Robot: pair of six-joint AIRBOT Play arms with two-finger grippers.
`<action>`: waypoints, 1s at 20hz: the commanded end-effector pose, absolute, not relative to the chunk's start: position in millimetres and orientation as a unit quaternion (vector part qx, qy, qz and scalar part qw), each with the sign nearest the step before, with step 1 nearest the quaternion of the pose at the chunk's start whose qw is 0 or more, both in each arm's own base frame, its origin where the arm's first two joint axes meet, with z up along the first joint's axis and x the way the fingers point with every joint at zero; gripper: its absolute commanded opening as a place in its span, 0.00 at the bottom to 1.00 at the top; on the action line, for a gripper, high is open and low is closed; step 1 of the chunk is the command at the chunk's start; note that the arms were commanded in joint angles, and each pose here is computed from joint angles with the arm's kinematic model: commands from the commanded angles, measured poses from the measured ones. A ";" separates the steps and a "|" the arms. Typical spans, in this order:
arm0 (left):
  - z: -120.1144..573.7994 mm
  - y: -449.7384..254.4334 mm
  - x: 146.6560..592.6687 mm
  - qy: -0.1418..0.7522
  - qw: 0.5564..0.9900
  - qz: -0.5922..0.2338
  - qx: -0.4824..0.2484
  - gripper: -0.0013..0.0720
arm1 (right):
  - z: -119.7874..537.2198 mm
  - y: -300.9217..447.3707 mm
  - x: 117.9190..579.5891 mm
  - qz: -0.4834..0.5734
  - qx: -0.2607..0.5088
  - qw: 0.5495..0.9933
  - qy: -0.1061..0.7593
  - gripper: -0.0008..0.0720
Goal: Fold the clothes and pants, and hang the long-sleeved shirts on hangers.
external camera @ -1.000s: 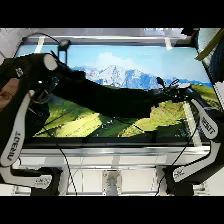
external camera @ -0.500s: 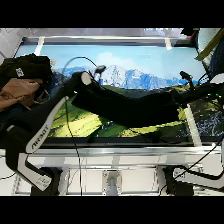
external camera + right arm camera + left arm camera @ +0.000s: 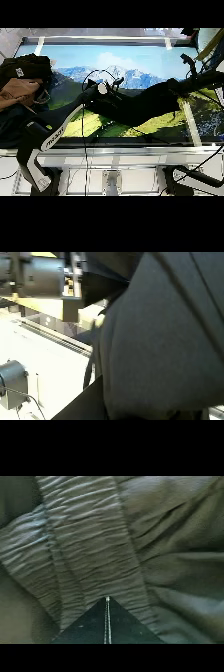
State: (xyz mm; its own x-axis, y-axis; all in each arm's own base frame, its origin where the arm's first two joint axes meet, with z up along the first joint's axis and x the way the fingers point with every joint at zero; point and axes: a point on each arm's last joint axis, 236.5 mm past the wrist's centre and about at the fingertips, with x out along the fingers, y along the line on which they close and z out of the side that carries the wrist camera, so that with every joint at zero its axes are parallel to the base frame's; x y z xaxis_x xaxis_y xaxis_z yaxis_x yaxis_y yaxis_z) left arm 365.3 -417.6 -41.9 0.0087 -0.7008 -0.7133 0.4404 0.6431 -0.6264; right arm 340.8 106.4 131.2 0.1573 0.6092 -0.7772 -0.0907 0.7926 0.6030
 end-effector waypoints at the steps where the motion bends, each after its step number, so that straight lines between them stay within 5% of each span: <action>1: -23.3 -408.3 381.9 0.556 0.711 -0.408 -0.137 0.03 | 141.8 129.8 349.9 0.242 0.214 0.743 0.586 0.05; 7: 30.8 -308.7 459.2 0.504 0.767 -0.346 -0.195 0.03 | 136.6 196.3 382.7 0.239 0.234 0.767 0.547 0.05; 12: 84.9 -217.3 485.2 0.455 0.807 -0.322 -0.196 0.03 | 82.8 295.4 410.0 0.242 0.288 0.745 0.551 0.05; 13: 92.8 -204.6 486.2 0.449 0.812 -0.318 -0.196 0.03 | 82.5 317.3 417.4 0.252 0.310 0.745 0.534 0.09; 16: 112.8 -177.4 487.2 0.427 0.828 -0.314 -0.184 0.03 | 89.7 367.6 426.2 0.278 0.330 0.757 0.490 0.63; 20: 118.9 -164.8 488.0 0.420 0.834 -0.311 -0.180 0.03 | 114.5 384.6 435.7 0.303 0.321 0.777 0.448 0.66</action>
